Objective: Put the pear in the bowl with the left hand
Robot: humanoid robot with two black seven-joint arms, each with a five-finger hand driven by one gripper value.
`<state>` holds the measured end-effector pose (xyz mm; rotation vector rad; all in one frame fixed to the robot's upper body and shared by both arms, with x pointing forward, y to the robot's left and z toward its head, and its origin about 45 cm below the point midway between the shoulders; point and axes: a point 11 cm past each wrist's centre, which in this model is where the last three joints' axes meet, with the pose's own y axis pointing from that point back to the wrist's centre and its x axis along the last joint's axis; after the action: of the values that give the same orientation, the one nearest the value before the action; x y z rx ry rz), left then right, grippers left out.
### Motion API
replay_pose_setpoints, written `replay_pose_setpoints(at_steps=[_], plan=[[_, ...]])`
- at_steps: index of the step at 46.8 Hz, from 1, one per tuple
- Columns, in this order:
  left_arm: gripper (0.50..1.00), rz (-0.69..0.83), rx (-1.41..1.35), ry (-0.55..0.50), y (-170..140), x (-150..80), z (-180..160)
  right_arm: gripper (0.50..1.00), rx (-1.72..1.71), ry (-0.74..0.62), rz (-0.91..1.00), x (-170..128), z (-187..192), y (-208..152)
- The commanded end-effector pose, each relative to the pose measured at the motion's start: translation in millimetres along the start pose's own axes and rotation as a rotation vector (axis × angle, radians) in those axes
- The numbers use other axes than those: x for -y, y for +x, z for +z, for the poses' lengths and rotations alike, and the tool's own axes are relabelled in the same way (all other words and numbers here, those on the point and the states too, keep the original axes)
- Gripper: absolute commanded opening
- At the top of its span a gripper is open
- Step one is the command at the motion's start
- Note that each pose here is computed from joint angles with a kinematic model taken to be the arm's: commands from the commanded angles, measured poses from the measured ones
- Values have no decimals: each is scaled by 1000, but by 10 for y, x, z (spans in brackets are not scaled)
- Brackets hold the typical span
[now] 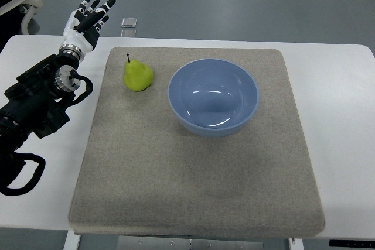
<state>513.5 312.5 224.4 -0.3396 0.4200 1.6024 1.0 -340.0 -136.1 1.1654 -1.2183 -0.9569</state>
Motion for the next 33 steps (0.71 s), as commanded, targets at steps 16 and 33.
replay_pose_setpoints(at_steps=[16,33], plan=[[994,20,3,-39,33,-3,40,924,0,1,0,0,-3,0],[994,-4,36,-22,4,-2,29,924,0,-1,1,0,6,1]])
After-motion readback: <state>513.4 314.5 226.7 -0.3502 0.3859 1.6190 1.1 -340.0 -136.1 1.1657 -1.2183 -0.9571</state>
